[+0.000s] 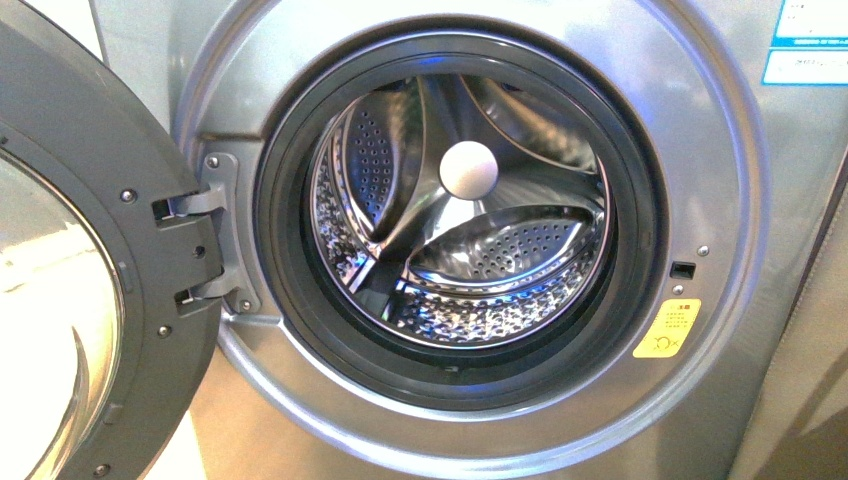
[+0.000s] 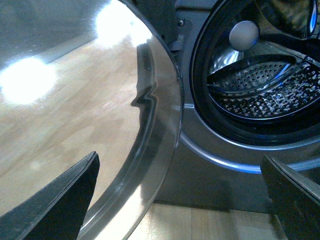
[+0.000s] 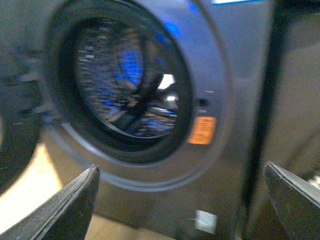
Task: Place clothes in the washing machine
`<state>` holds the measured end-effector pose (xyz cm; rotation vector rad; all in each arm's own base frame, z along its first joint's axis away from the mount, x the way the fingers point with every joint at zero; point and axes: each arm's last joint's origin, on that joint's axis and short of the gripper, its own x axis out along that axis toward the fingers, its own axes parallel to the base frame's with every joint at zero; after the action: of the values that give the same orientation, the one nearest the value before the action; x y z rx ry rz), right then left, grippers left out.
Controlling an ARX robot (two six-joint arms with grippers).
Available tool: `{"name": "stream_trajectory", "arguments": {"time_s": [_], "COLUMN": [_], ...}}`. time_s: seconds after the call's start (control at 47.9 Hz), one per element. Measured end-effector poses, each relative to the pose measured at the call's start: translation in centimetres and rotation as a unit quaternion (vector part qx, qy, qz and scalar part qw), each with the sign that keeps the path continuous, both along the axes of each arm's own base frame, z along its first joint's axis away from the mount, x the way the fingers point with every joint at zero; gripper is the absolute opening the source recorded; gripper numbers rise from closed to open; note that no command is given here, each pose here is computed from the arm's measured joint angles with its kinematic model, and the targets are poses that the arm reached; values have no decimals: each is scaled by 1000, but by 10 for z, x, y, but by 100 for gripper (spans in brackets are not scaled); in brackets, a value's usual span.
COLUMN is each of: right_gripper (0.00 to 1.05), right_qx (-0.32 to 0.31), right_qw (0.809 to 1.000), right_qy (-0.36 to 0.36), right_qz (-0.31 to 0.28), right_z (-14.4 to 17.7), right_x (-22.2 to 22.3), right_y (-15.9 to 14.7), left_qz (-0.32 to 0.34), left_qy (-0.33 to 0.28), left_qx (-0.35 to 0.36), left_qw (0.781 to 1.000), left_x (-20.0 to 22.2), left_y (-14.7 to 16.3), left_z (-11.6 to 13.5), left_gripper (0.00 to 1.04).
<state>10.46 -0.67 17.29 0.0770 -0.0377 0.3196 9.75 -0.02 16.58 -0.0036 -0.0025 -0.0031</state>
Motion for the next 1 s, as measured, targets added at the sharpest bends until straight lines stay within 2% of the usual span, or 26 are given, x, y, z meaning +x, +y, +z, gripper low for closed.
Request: {"name": "stream_trajectory", "arguments": {"time_s": [0.063,0.146,0.355,0.543,0.71,0.835,1.002], "right_gripper": [97,97,97,97,97,97,97], "right_qx": [17,31,46,50,53,54,52], "right_qw": [998,995,996,998,993,980,958], "right_qy": [3,5,-11,-24,37,106,182], "right_qz": [58,97,80,19,-98,-161,-217], "right_z": [4,12,29,51,61,45,3], "right_x": [4,10,23,40,63,77,89], "right_y": [-9,-20,-46,-79,-132,-166,-195], "left_qz": [1,2,1,1,1,1,1], "left_qy": [0,0,0,0,0,0,0], "left_qx": [0,0,0,0,0,0,0], "left_qw": [1000,1000,1000,1000,1000,1000,1000], "left_x": [0,0,0,0,0,0,0], "left_y": [0,0,0,0,0,0,0], "left_z": [0,0,0,0,0,0,0], "left_gripper": [98,98,98,98,98,98,98]}}
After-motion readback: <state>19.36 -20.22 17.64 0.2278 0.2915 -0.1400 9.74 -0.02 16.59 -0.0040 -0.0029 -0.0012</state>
